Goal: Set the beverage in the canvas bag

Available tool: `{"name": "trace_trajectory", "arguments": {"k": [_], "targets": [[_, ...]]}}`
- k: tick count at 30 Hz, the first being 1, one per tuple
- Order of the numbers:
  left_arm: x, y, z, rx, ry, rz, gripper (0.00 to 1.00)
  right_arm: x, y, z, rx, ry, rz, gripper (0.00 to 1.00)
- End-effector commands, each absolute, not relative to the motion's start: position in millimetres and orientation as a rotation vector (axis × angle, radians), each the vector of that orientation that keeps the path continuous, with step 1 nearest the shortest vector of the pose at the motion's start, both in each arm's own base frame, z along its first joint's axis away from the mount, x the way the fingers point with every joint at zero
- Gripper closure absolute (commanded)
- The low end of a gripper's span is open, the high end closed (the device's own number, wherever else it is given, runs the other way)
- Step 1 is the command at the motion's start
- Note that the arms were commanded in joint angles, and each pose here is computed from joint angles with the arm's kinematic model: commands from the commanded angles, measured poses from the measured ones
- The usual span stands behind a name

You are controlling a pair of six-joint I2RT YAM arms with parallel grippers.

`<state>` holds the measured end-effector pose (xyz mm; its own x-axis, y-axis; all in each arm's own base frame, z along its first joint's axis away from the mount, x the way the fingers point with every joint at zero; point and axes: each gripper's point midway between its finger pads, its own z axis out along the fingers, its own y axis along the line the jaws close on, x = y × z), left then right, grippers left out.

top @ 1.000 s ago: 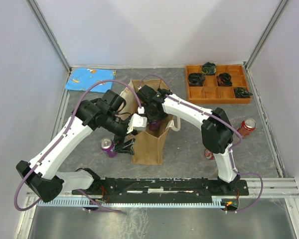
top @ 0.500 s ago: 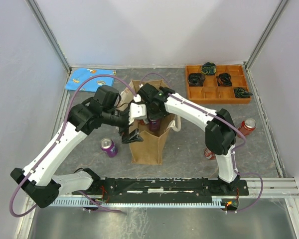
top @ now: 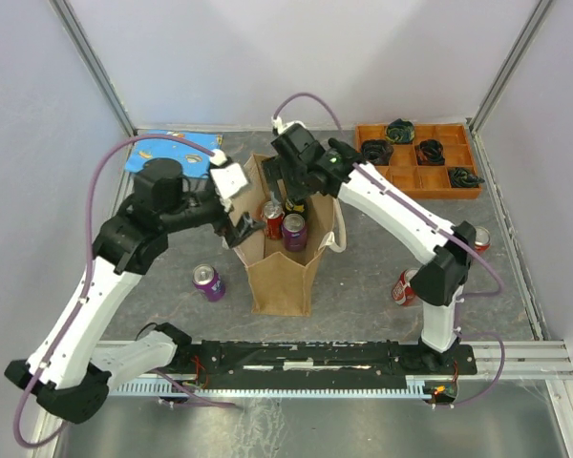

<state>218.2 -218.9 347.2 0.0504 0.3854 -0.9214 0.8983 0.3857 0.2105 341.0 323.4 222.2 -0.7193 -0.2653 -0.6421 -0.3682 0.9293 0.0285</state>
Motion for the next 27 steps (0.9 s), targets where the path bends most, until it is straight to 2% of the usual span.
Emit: {"name": "trace_trajectory", "arguments": {"k": [1, 5, 9, 12, 15, 19, 27], "targets": [[254, -157, 375, 0.896, 1.63, -0.402, 0.01, 350, 297, 329, -0.281, 2.183, 0.237, 0.01], [270, -97, 335, 0.729, 1.882, -0.326, 0.01, 357, 260, 359, -0.152, 2.142, 0.224, 0.01], [274, -40, 281, 0.542, 2.127, -0.314, 0.01, 363, 214, 365, -0.045, 2.162, 0.186, 0.01], [257, -22, 229, 0.622, 2.288, -0.334, 0.01, 363, 181, 357, 0.001, 2.2, 0.136, 0.01], [220, -23, 183, 0.834, 2.392, -0.396, 0.01, 359, 159, 348, 0.035, 2.235, 0.109, 0.01], [176, -36, 155, 1.084, 2.419, -0.491, 0.01, 351, 141, 340, 0.062, 2.263, 0.082, 0.01], [174, -58, 135, 1.231, 2.391, -0.464, 0.01, 345, 140, 325, 0.088, 2.297, 0.1, 0.01]]}}
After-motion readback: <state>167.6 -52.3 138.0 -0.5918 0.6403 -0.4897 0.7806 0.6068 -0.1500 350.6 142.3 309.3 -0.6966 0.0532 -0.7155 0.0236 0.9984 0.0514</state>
